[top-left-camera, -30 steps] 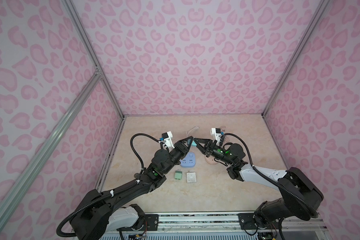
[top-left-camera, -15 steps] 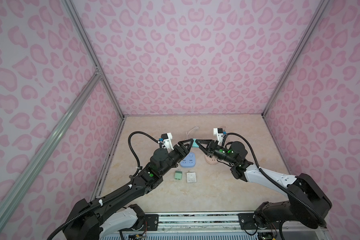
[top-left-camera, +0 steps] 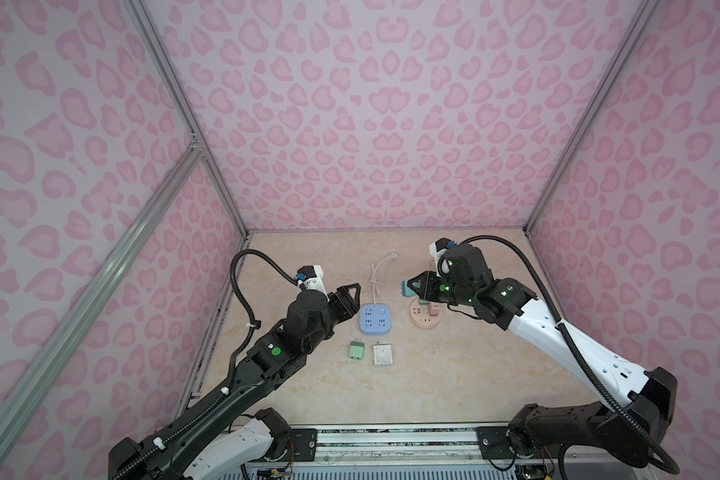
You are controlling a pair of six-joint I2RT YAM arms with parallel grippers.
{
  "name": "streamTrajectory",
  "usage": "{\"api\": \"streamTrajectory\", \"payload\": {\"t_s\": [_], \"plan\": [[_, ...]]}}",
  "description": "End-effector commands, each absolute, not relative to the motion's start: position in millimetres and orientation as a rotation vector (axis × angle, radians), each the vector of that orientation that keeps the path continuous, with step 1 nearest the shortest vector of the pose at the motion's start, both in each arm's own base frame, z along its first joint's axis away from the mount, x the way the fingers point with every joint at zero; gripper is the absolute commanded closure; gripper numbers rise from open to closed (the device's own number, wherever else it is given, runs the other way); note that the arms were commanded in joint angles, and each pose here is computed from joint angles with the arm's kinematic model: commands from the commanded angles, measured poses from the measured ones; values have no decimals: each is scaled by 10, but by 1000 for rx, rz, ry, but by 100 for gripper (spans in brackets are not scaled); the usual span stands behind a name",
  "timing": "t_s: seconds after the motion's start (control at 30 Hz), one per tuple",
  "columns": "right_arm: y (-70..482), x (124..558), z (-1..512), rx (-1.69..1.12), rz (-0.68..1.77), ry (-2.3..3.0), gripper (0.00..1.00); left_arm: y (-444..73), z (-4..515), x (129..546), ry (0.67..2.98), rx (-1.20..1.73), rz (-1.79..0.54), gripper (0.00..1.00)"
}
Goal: Insert the plug
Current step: 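Carry the teal plug over the socket with the right gripper while left arm withdraws, then lower the teal plug prongs into the pink round socket beside the other plugs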
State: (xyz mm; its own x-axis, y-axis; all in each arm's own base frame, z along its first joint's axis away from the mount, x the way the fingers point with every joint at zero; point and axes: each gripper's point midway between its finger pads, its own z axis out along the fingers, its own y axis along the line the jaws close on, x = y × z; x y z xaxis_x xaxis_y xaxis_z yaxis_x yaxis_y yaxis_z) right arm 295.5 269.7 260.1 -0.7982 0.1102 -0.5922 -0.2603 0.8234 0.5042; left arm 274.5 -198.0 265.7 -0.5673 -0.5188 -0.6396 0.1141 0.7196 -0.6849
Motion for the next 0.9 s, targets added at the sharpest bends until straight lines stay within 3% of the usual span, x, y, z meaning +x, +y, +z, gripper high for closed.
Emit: {"api": "streamTrajectory", "payload": {"t_s": [0.0,0.4,0.87], "plan": [[2300,2847,2216,-210,413,2540,100,-1821,2461,2695,2054,-294,-754,38],[2436,3071,1885,-344,135,2668,100,-1766,2256,2649,2092,-291,-713,38],[2517,3431,1454,-223,69,2695,100,-1818,2194,2670,2115,-281,-713,38]]}}
